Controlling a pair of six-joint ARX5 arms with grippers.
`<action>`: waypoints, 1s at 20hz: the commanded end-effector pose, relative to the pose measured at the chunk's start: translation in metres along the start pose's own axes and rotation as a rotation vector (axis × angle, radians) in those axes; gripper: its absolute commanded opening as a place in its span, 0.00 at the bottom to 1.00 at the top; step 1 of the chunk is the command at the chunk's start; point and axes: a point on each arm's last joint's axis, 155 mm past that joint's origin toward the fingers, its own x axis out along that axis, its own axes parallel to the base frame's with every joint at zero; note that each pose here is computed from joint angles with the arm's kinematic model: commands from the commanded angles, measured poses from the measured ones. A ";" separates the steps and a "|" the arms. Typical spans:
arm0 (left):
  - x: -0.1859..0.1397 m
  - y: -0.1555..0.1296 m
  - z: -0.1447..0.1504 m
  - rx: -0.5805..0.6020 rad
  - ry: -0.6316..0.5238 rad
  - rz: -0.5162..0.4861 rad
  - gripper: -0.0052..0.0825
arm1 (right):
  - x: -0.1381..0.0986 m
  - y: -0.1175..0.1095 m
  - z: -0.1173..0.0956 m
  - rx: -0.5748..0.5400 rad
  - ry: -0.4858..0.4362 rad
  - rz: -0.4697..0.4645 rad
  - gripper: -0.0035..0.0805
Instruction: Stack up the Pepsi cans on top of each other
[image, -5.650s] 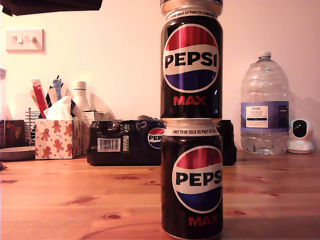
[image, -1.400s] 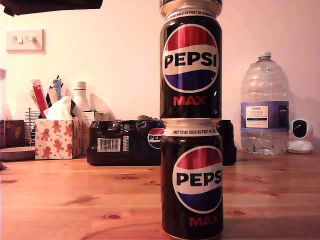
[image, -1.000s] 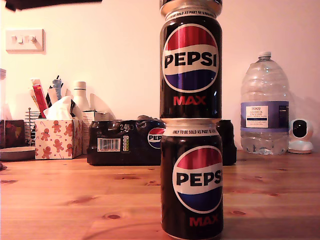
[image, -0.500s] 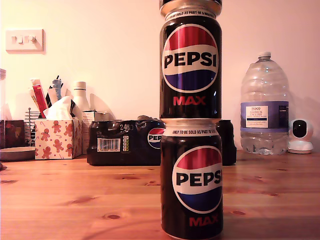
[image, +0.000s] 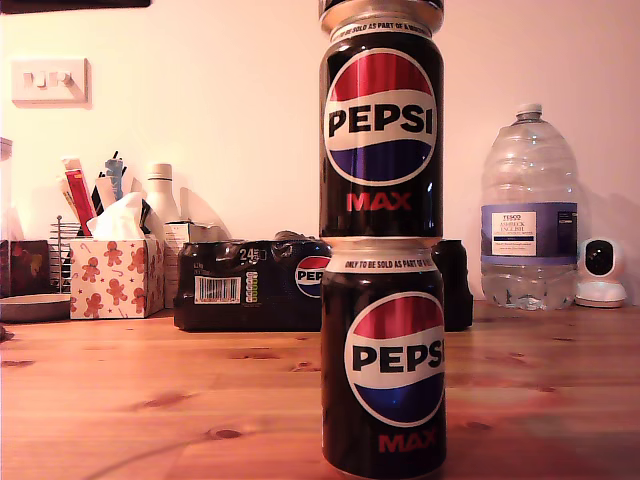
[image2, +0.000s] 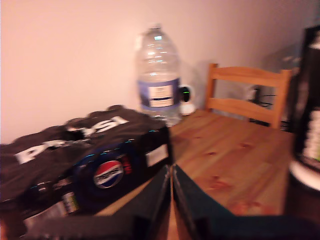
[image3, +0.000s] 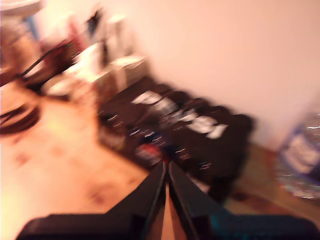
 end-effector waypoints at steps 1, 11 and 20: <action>0.000 0.005 -0.004 -0.005 0.005 0.013 0.04 | 0.002 -0.013 -0.015 0.022 0.013 -0.038 0.03; -0.007 0.034 -0.010 -0.018 0.024 0.107 0.04 | -0.002 -0.065 -0.071 0.129 -0.093 -0.113 0.03; -0.018 0.065 -0.040 -0.069 0.089 0.209 0.04 | -0.005 -0.055 -0.123 0.130 -0.133 -0.114 0.03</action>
